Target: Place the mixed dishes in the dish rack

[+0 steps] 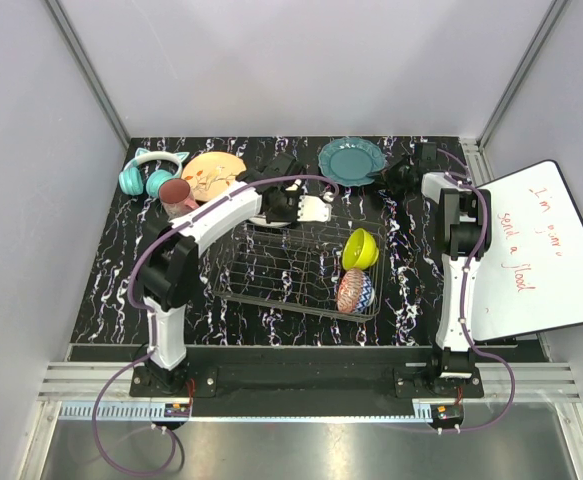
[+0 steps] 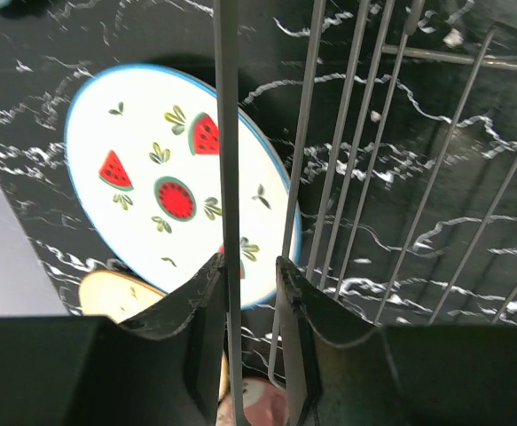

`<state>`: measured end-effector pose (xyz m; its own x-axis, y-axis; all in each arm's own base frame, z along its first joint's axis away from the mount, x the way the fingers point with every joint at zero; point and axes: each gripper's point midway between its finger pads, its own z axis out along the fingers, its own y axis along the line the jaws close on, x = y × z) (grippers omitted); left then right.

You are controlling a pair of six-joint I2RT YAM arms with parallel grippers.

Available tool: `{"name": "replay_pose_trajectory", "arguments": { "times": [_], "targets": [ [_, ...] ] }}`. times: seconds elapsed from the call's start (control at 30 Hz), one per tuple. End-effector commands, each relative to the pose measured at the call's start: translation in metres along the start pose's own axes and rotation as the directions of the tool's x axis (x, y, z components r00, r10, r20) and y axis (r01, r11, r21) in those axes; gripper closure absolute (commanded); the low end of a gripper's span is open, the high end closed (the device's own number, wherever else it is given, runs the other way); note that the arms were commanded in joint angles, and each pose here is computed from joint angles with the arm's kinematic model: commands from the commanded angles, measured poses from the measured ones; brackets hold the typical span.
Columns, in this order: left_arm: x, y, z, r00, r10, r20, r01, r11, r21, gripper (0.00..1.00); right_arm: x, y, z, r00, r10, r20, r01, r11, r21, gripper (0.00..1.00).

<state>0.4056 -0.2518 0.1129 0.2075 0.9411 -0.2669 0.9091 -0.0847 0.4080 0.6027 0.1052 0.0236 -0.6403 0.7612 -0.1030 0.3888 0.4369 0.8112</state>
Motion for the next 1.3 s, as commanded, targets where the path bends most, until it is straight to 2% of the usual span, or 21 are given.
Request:
{"name": "replay_pose_trajectory", "arguments": {
  "times": [0.0, 0.4, 0.53, 0.57, 0.6, 0.7, 0.73, 0.8, 0.83, 0.9, 0.93, 1.0, 1.03, 1.07, 1.13, 1.27],
  "targets": [
    [-0.001, -0.008, -0.029, 0.998, -0.066, 0.003, 0.066, 0.998, -0.004, 0.70, 0.010, 0.002, -0.017, 0.995, -0.096, -0.012, 0.097, 0.994, 0.050, 1.00],
    [-0.007, -0.034, -0.063, 0.973, -0.229, 0.010, 0.228, 0.972, 0.048, 0.68, 0.002, 0.034, -0.059, 0.949, -0.315, 0.020, 0.311, 0.945, 0.098, 1.00],
    [-0.016, -0.009, -0.094, 0.945, -0.320, 0.067, 0.323, 0.945, -0.051, 0.65, 0.010, 0.066, -0.072, 0.897, -0.441, 0.042, 0.436, 0.895, 0.089, 1.00],
    [-0.017, 0.000, -0.101, 0.935, -0.344, 0.087, 0.350, 0.934, -0.071, 0.57, 0.010, 0.076, -0.080, 0.884, -0.464, 0.049, 0.459, 0.884, 0.093, 1.00],
    [-0.023, 0.014, -0.114, 0.917, -0.375, 0.133, 0.389, 0.915, -0.103, 0.55, 0.007, 0.088, -0.086, 0.865, -0.496, 0.071, 0.489, 0.867, 0.096, 1.00],
    [-0.023, 0.039, -0.132, 0.874, -0.441, 0.206, 0.472, 0.871, -0.137, 0.54, 0.009, 0.123, -0.109, 0.803, -0.583, 0.125, 0.578, 0.812, 0.078, 1.00],
    [-0.019, 0.043, -0.134, 0.861, -0.459, 0.218, 0.493, 0.860, -0.136, 0.54, 0.014, 0.139, -0.121, 0.765, -0.628, 0.145, 0.627, 0.777, 0.061, 1.00],
    [-0.012, 0.049, -0.135, 0.840, -0.494, 0.222, 0.530, 0.836, -0.144, 0.54, 0.018, 0.150, -0.134, 0.724, -0.669, 0.168, 0.668, 0.741, 0.071, 1.00],
    [-0.011, 0.049, -0.134, 0.834, -0.504, 0.225, 0.539, 0.831, -0.138, 0.54, 0.020, 0.164, -0.149, 0.678, -0.708, 0.197, 0.710, 0.700, 0.072, 1.00],
    [-0.004, 0.047, -0.130, 0.819, -0.529, 0.223, 0.562, 0.818, -0.123, 0.55, 0.029, 0.169, -0.156, 0.630, -0.747, 0.212, 0.749, 0.657, 0.091, 1.00],
    [-0.003, 0.047, -0.130, 0.813, -0.537, 0.227, 0.570, 0.813, -0.118, 0.55, 0.030, 0.180, -0.168, 0.584, -0.774, 0.244, 0.781, 0.618, 0.091, 1.00],
    [0.004, 0.045, -0.127, 0.802, -0.553, 0.225, 0.585, 0.804, -0.111, 0.55, 0.038, 0.176, -0.171, 0.552, -0.797, 0.244, 0.805, 0.586, 0.093, 1.00],
    [0.005, 0.044, -0.126, 0.799, -0.558, 0.223, 0.589, 0.802, -0.105, 0.55, 0.037, 0.188, -0.183, 0.502, -0.814, 0.290, 0.831, 0.547, 0.097, 1.00],
    [0.008, 0.041, -0.122, 0.796, -0.564, 0.218, 0.593, 0.799, -0.100, 0.56, 0.042, 0.182, -0.183, 0.487, -0.825, 0.285, 0.840, 0.532, 0.105, 1.00],
    [0.014, 0.041, -0.122, 0.788, -0.574, 0.220, 0.604, 0.791, -0.099, 0.56, 0.046, 0.197, -0.200, 0.397, -0.855, 0.334, 0.880, 0.458, 0.126, 1.00],
    [0.023, 0.041, -0.123, 0.760, -0.608, 0.230, 0.638, 0.766, -0.081, 0.55, 0.065, 0.205, -0.226, 0.256, -0.902, 0.348, 0.924, 0.335, 0.187, 1.00]
  ]
}}
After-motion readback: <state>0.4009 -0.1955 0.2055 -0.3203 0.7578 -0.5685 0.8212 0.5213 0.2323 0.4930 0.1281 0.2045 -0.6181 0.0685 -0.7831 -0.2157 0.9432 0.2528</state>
